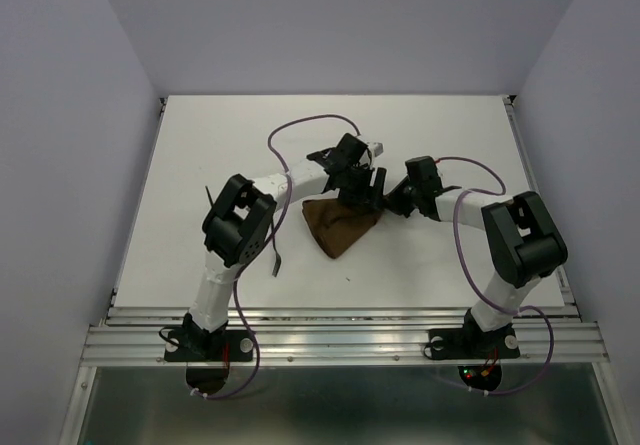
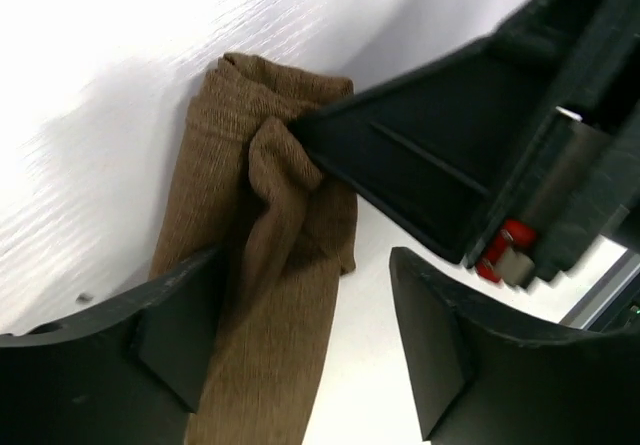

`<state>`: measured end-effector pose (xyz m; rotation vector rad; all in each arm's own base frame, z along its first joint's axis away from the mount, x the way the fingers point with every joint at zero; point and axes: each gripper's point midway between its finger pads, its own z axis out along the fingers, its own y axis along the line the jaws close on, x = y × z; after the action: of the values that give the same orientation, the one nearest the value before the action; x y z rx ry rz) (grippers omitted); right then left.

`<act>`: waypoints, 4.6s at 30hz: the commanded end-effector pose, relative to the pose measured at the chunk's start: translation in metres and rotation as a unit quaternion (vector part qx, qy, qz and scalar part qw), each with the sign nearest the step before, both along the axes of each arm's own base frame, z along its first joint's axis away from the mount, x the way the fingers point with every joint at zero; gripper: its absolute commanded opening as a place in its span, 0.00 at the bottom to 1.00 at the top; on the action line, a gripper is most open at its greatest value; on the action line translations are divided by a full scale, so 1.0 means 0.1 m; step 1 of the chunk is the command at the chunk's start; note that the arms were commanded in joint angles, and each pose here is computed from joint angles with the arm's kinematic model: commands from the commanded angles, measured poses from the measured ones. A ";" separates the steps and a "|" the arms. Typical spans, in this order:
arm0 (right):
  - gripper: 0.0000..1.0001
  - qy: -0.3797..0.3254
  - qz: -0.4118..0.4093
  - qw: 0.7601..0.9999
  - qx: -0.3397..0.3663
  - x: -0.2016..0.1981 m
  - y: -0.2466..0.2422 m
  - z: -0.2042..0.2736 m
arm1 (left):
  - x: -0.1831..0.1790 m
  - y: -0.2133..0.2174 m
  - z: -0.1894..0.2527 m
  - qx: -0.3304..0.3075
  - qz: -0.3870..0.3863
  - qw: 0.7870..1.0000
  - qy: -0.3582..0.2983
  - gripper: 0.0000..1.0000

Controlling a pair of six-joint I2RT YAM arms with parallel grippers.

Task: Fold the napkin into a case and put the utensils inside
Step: Fold the 2/3-rectangle-folded napkin at the center of the board.

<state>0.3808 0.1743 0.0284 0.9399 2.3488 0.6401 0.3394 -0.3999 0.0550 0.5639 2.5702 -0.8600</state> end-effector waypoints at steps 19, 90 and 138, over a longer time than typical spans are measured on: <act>0.01 0.039 0.016 0.999 -0.015 -0.19 -0.06 -0.35 | 0.26 1.41 0.45 0.010 0.153 0.988 -0.013 0.80; 0.01 0.046 0.024 0.998 -0.031 -0.10 -0.08 -0.31 | -1.01 0.60 1.25 0.020 -0.112 0.984 -0.135 0.80; 0.01 0.046 0.027 0.998 -0.025 -0.07 -0.05 -0.30 | -1.00 0.53 0.00 -0.010 -0.012 0.998 0.068 0.00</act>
<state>0.3942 0.1867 0.0279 0.8752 2.3627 0.7168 0.2460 -0.3362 0.0575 0.5250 2.6962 -0.9039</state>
